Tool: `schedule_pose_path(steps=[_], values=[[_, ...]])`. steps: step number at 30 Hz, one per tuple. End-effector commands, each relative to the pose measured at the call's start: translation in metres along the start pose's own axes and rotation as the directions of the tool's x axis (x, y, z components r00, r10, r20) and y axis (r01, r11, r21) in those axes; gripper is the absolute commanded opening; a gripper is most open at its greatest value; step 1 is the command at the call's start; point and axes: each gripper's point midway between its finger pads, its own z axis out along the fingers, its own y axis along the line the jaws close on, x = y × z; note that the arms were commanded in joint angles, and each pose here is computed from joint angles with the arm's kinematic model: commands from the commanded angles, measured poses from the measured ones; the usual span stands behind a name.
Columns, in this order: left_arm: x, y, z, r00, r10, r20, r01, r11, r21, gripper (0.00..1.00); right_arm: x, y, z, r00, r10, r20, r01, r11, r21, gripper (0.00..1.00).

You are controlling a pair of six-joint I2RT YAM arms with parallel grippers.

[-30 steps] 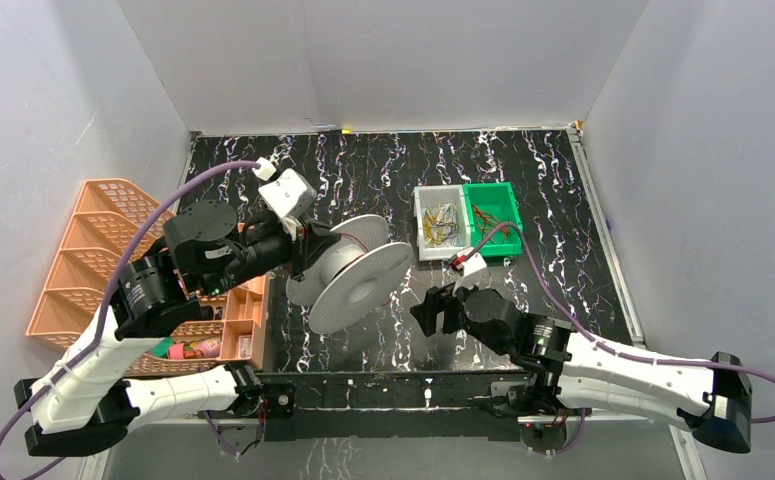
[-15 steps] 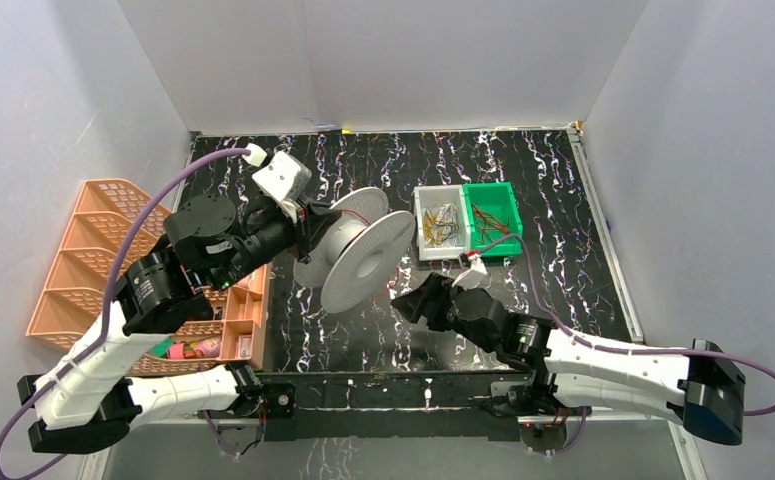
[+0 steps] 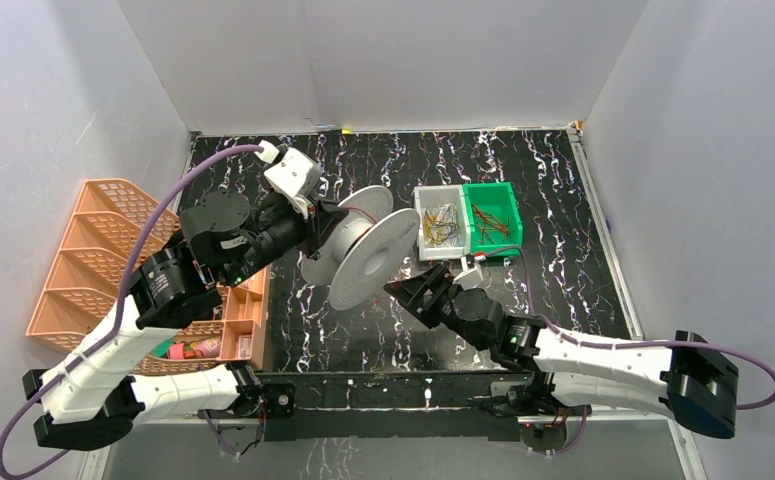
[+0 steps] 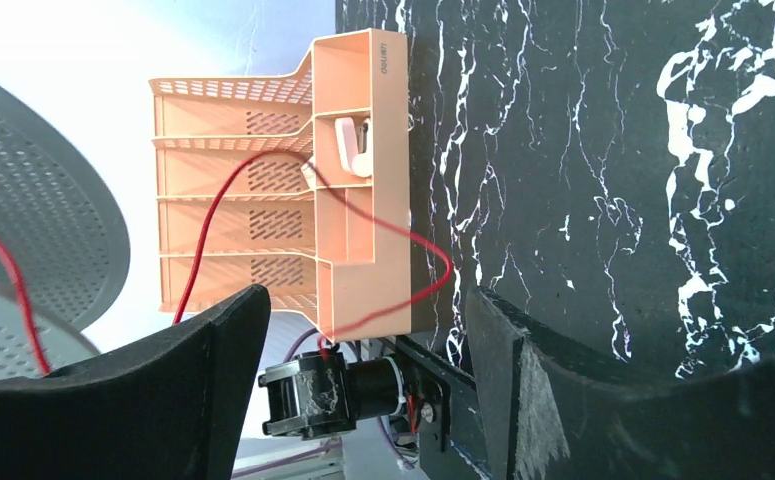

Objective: Wrap the cables

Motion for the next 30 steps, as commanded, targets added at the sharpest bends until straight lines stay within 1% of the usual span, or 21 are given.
schedule_pose_path(steps=[1,5,8,12,15,22,30], values=[[-0.030,-0.001,-0.002,0.993,-0.040,0.111,0.040,0.999,0.001,0.00,-0.007,0.035,0.009,0.993,0.116,0.025,-0.114,0.990,-0.083,0.78],[-0.028,-0.001,-0.001,0.993,-0.048,0.107,0.048,0.999,0.000,0.00,0.004,0.034,0.017,0.989,0.147,-0.015,-0.148,0.987,-0.065,0.76],[-0.028,-0.002,-0.002,0.993,-0.055,0.107,0.054,0.999,0.006,0.00,0.008,0.038,0.020,0.986,0.161,-0.032,-0.163,0.984,-0.077,0.74],[-0.027,-0.004,-0.001,0.993,-0.061,0.103,0.060,0.998,0.013,0.00,0.008,0.036,0.024,0.986,0.162,-0.028,-0.163,0.985,-0.054,0.66],[-0.027,-0.005,-0.001,0.993,-0.062,0.102,0.061,0.998,0.018,0.00,0.006,0.034,0.026,0.986,0.165,-0.010,-0.166,0.985,-0.042,0.58],[-0.027,-0.007,0.000,0.992,-0.066,0.104,0.063,0.998,0.031,0.00,0.003,0.028,0.030,0.985,0.173,0.016,-0.173,0.985,-0.025,0.56],[-0.027,-0.008,-0.002,0.992,-0.072,0.105,0.069,0.997,0.035,0.00,0.012,0.029,0.033,0.981,0.194,-0.026,-0.194,0.980,-0.035,0.49]])
